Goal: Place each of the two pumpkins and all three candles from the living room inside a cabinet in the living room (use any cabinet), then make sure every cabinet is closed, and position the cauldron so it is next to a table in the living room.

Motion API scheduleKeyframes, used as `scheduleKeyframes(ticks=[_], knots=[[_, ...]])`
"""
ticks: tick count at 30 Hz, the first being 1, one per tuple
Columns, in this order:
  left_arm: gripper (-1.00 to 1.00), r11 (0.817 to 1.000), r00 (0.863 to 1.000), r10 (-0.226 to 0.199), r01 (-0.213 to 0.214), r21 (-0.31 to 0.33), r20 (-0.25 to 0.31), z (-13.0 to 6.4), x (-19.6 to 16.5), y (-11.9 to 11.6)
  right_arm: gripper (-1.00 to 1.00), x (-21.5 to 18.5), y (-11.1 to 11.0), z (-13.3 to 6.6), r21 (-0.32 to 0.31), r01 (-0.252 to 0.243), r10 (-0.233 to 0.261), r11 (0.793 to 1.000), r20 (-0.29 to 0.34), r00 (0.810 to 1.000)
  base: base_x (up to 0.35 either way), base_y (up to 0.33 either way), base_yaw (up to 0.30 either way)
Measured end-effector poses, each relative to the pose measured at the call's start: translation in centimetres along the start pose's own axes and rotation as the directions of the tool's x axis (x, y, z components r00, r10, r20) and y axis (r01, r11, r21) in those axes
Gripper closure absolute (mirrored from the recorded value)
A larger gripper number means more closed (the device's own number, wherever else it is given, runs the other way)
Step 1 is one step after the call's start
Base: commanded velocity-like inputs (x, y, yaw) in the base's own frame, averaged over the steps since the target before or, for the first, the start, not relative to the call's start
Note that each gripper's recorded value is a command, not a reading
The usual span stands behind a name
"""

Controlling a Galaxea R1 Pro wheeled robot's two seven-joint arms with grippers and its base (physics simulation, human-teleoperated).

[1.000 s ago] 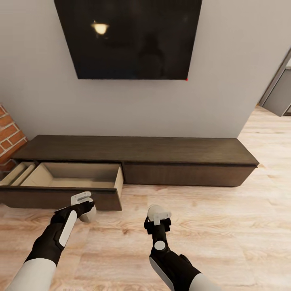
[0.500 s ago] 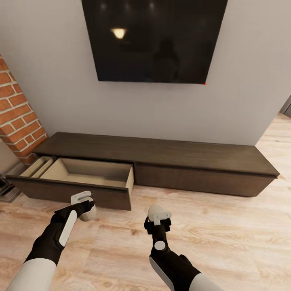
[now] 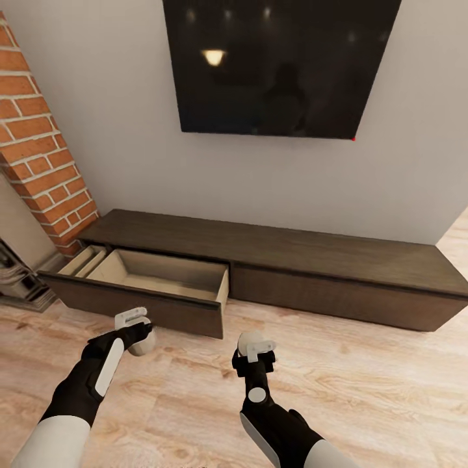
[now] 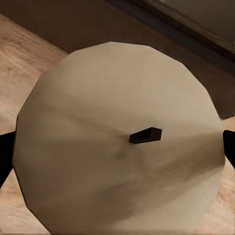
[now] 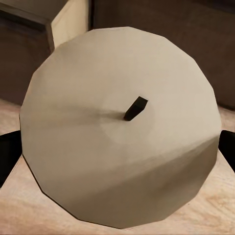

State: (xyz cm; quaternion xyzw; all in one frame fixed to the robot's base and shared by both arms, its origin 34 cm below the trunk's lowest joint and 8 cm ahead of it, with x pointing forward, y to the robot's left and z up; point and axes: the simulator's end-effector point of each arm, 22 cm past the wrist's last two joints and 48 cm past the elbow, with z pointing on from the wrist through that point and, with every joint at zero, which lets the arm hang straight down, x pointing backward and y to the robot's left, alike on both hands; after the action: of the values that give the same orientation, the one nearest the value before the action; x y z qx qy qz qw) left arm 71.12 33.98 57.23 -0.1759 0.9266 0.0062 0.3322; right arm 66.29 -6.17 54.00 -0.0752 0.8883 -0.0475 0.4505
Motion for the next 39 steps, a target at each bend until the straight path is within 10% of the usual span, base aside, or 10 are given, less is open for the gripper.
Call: scheduleKeyframes(ticks=[39], knots=[[1.00, 1.000, 1.000, -0.007, 0.007, 0.001, 0.007, -0.13, -0.31, 0.13, 1.00, -0.21, -0.04, -0.06, 0.001, 0.000, 0.000, 1.000, 0.004, 1.000, 0.233, 0.031, 0.209]])
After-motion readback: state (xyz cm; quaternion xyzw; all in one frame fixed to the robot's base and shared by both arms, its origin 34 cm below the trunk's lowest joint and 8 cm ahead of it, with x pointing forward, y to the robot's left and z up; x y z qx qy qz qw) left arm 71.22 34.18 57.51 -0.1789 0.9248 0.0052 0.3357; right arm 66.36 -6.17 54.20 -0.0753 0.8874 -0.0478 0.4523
